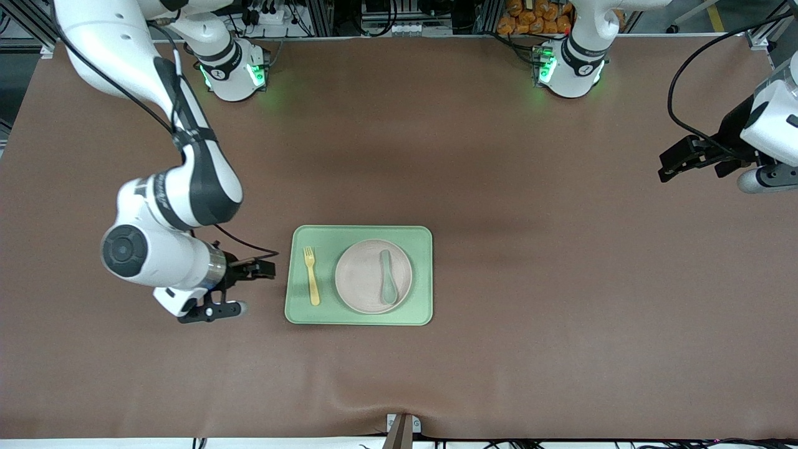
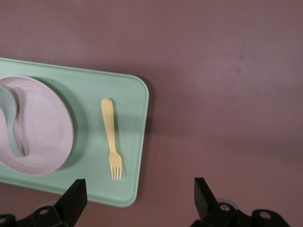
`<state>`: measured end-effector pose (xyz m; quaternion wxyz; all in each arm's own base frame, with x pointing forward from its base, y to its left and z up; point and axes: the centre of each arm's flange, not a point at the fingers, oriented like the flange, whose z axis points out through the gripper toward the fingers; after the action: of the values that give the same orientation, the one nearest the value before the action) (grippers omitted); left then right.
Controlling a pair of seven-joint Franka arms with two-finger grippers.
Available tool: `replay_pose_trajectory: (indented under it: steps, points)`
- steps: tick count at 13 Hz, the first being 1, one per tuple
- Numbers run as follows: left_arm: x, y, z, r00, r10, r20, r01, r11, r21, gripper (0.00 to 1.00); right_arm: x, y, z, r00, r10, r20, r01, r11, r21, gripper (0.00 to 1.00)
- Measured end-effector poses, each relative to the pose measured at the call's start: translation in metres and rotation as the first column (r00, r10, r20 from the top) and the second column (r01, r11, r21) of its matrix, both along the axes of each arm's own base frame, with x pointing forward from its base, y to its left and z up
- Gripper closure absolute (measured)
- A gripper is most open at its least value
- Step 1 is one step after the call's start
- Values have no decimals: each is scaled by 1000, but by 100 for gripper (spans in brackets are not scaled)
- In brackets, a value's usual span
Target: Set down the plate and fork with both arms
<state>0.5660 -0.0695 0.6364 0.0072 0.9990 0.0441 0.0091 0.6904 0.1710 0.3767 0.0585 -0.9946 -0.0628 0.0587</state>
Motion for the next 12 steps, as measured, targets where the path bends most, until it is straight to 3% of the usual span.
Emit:
replay_pose_trajectory:
  steps: [3, 8, 12]
  points:
    - [-1, 3, 3, 1000, 5, 5, -5, 1000, -1, 0, -3, -38, 46, 998, -27, -60, 25, 999, -34, 0]
    - [-4, 12, 11, 1000, 18, 19, -18, 1000, -4, 0, -24, -63, 130, 999, -38, -17, 37, 996, -77, 0]
    - [-6, 6, 12, 1000, 8, 19, -8, 1000, -6, 0, -61, -110, 214, 995, -96, 15, 97, 993, -71, 0]
